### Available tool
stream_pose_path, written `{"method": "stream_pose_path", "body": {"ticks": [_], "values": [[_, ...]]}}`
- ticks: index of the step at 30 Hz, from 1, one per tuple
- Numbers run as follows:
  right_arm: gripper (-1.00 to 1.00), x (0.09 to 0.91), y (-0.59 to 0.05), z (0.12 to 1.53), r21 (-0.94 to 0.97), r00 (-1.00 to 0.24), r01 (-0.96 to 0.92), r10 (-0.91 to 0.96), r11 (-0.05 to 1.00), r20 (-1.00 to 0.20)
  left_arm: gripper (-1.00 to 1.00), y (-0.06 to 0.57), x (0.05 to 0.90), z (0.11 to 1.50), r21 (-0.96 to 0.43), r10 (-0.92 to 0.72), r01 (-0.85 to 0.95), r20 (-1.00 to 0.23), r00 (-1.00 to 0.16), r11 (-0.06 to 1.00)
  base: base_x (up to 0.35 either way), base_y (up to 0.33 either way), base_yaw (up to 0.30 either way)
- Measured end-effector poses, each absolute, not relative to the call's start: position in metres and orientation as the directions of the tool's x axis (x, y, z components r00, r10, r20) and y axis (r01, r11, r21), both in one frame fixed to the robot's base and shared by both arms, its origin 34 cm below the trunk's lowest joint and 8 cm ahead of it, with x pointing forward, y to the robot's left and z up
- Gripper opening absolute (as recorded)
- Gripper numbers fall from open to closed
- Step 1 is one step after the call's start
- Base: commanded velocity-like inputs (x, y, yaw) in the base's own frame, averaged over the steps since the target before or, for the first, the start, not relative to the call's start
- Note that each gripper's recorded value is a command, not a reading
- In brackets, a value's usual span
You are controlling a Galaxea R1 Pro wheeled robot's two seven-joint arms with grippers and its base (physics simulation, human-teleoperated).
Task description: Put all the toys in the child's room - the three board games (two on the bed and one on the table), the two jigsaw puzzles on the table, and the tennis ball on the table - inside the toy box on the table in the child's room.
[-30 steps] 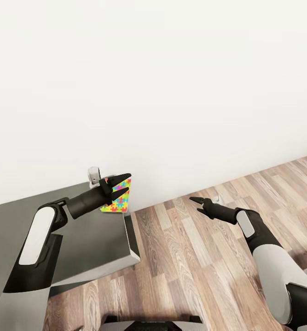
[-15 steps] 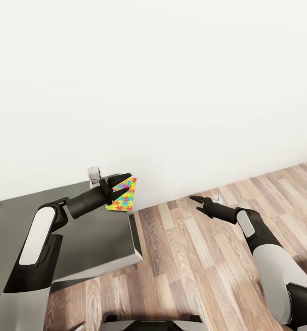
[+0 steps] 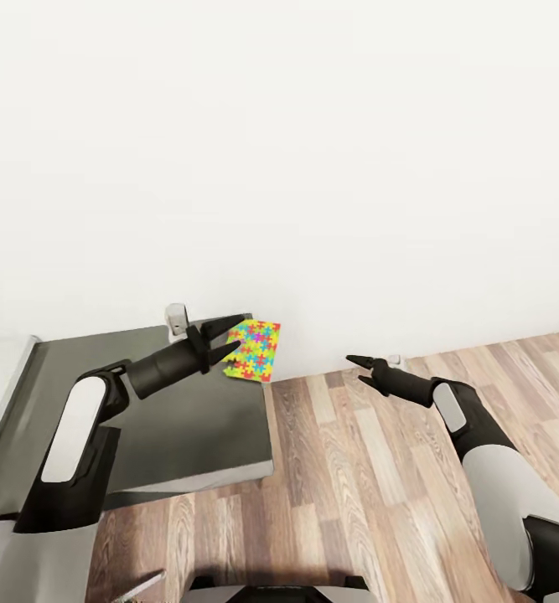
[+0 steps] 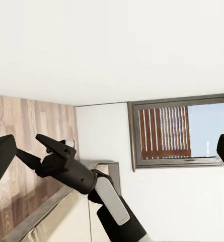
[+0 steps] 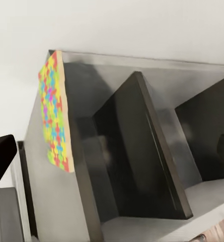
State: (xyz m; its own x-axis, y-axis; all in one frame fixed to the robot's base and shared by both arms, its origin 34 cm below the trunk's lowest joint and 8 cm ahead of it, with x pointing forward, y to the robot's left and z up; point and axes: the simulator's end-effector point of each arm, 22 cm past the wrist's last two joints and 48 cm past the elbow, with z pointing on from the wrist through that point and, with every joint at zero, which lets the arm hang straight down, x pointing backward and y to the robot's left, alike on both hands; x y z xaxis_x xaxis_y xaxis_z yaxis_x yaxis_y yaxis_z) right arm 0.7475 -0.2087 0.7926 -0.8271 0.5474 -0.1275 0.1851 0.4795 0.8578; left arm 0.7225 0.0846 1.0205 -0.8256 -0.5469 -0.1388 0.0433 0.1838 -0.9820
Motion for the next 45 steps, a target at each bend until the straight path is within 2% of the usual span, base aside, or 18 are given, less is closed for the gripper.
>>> {"method": "stream_pose_path", "body": {"ticks": [15,33,45], "values": [[1.00,0.751,-0.215,0.797,0.856,-0.822,0.178,0.552,0.486,-0.143,1.00,0.070,0.720,1.029,-0.984,-0.530,0.057,-0.139,-0.837,0.168,0.000,0.000,0.219],[1.00,0.783,-0.235,0.803,0.819,-0.796,0.220,0.583,0.529,-0.163,1.00,0.068,0.721,1.031,-0.984,-0.527,0.062,-0.142,-0.838,0.167,0.000,0.000,0.033],[1.00,0.790,-0.254,0.798,0.810,-0.757,0.284,0.639,0.513,-0.140,1.00,0.069,0.721,1.031,-0.984,-0.527,0.062,-0.142,-0.838,0.168,0.000,0.000,0.004]]}}
